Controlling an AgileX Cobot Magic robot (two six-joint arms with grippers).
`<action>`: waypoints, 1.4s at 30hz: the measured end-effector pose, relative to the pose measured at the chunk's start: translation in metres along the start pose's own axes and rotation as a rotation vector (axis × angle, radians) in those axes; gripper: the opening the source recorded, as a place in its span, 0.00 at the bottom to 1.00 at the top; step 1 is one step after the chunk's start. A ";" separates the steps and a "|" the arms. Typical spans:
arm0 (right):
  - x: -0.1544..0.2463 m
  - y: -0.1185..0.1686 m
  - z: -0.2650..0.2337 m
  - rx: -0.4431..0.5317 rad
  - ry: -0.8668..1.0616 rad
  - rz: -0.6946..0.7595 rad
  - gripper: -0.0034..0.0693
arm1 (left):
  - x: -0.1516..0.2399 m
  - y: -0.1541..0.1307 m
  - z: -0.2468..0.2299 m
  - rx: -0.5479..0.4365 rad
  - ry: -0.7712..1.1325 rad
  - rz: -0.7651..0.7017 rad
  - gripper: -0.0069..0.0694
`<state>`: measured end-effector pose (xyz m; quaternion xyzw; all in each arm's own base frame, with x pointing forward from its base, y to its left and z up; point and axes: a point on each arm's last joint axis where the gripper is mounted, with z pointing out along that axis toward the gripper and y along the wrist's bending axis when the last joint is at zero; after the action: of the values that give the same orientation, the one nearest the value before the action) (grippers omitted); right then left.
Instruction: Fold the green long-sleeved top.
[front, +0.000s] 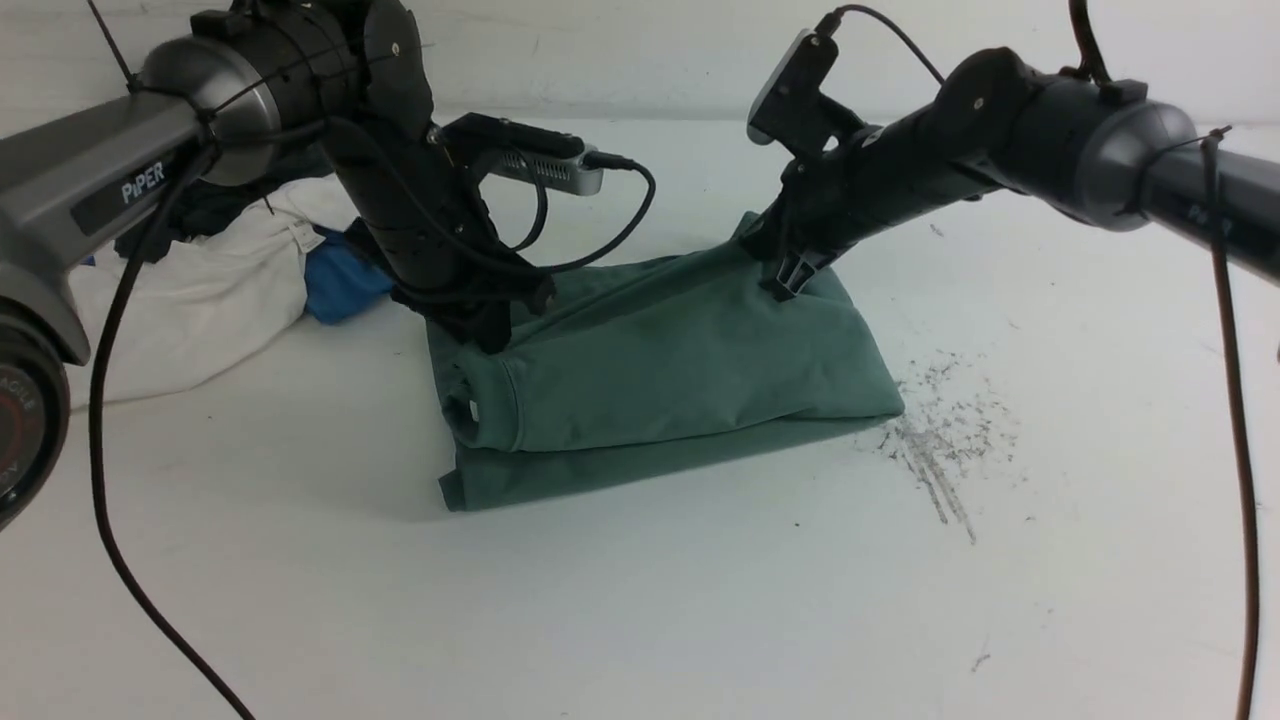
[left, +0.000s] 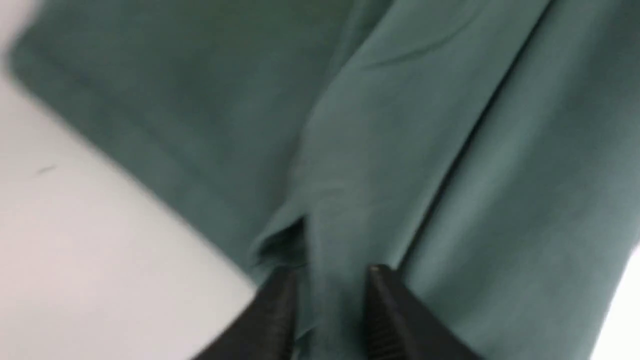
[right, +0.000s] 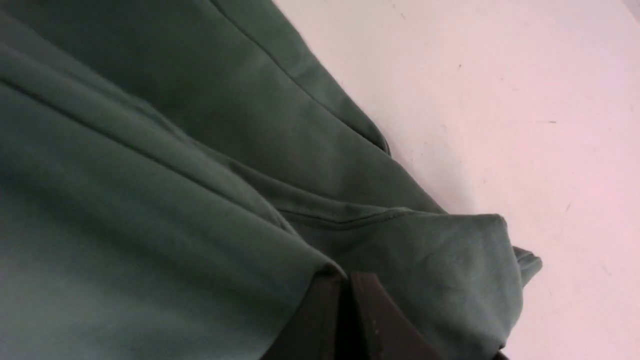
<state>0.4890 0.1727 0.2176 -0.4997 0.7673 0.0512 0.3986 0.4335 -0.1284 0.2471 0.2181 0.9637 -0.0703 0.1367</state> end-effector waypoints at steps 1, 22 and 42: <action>0.000 0.000 0.000 0.000 0.000 -0.001 0.05 | 0.000 0.002 -0.004 -0.028 -0.003 -0.008 0.43; 0.000 -0.001 0.020 0.059 -0.117 0.118 0.06 | -0.017 -0.026 -0.003 0.025 -0.051 0.002 0.46; -0.001 -0.019 0.007 0.128 -0.175 0.346 0.59 | -0.008 -0.022 0.047 0.015 0.119 0.004 0.14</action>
<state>0.5082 0.1676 0.2192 -0.3279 0.8058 0.1135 0.4800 0.4413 -0.1604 0.2064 0.2249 0.9692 -0.0640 0.0778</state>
